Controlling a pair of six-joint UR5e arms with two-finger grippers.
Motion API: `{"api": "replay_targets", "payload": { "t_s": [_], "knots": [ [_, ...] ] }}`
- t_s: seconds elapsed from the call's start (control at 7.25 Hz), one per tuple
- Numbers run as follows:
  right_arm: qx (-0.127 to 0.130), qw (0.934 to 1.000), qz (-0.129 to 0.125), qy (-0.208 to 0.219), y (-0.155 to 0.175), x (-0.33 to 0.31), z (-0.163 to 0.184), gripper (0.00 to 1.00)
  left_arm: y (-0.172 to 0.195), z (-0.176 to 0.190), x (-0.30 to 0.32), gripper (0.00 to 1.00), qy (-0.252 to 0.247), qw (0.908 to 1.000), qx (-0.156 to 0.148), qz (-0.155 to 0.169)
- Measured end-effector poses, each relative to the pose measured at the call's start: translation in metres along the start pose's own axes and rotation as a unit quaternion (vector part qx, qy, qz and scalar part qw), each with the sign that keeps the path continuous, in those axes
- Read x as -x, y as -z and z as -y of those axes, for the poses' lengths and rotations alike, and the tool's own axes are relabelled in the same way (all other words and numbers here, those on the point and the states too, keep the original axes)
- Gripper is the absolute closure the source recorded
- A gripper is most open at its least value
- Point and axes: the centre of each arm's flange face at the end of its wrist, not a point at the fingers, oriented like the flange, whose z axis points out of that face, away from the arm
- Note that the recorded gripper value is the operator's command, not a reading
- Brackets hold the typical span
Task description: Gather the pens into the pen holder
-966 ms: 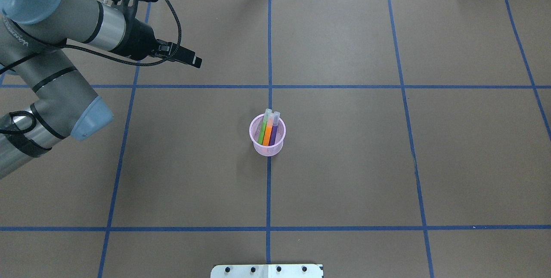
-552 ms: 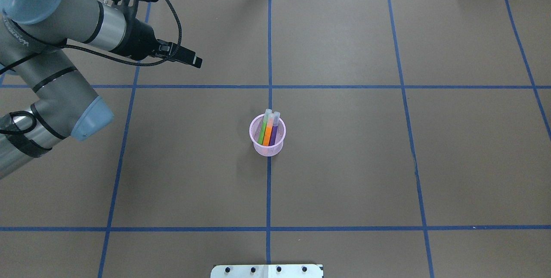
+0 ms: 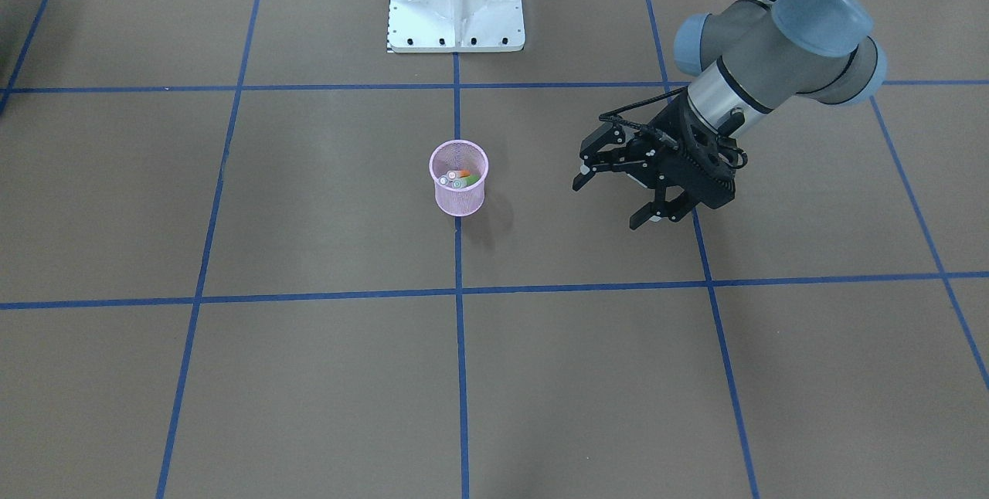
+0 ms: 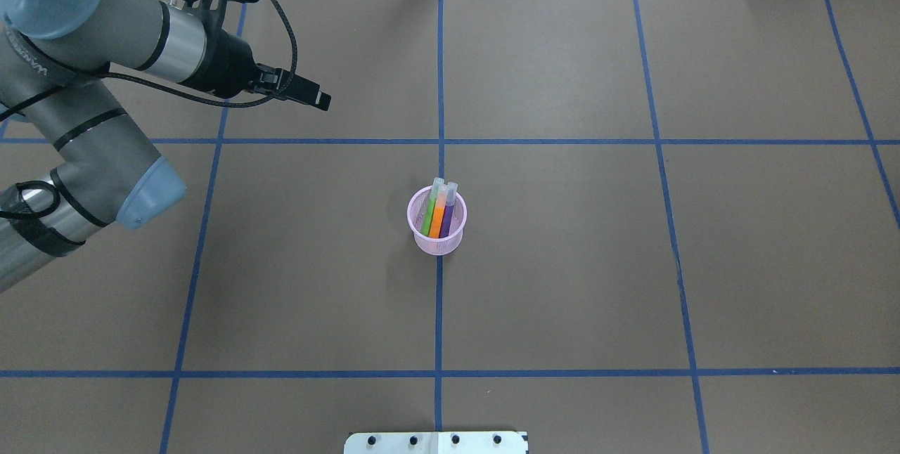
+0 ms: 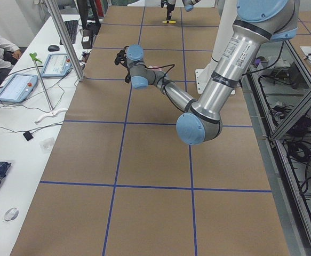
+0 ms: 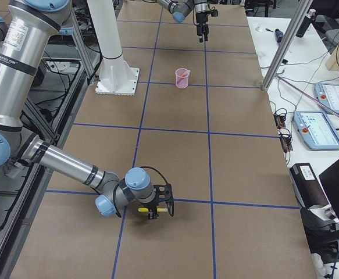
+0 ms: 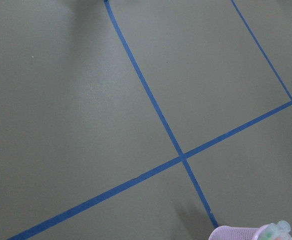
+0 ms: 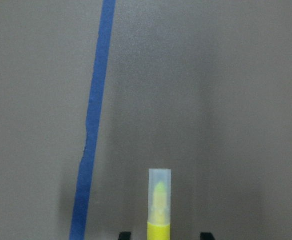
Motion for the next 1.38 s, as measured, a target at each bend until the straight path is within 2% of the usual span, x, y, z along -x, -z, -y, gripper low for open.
{"api": "replay_targets", "payload": {
  "t_s": [0.41, 0.55, 0.69, 1.1, 1.38],
  "knots": [
    [0.006, 1.0, 0.0, 0.002, -0.004, 0.002, -0.001, 0.67, 0.0, 0.0, 0.0, 0.0, 0.0, 1.0, 0.0, 0.0],
    [0.006, 1.0, 0.001, 0.002, -0.005, 0.002, -0.001, 0.87, 0.0, 0.0, 0.0, 0.0, 0.0, 1.0, 0.0, 0.0],
    [0.007, 1.0, 0.001, 0.002, -0.005, 0.003, -0.001, 1.0, 0.0, 0.0, 0.0, 0.0, 0.0, 1.0, 0.0, 0.0],
    [0.003, 1.0, 0.004, 0.005, -0.005, 0.007, 0.004, 1.0, 0.0, 0.0, 0.0, 0.0, 0.0, 1.0, 0.0, 0.0],
    [-0.019, 0.9995, 0.016, 0.02, 0.001, 0.027, 0.032, 1.0, 0.001, 0.001, 0.003, 0.0, -0.003, 1.0, 0.001, 0.003]
  ]
}}
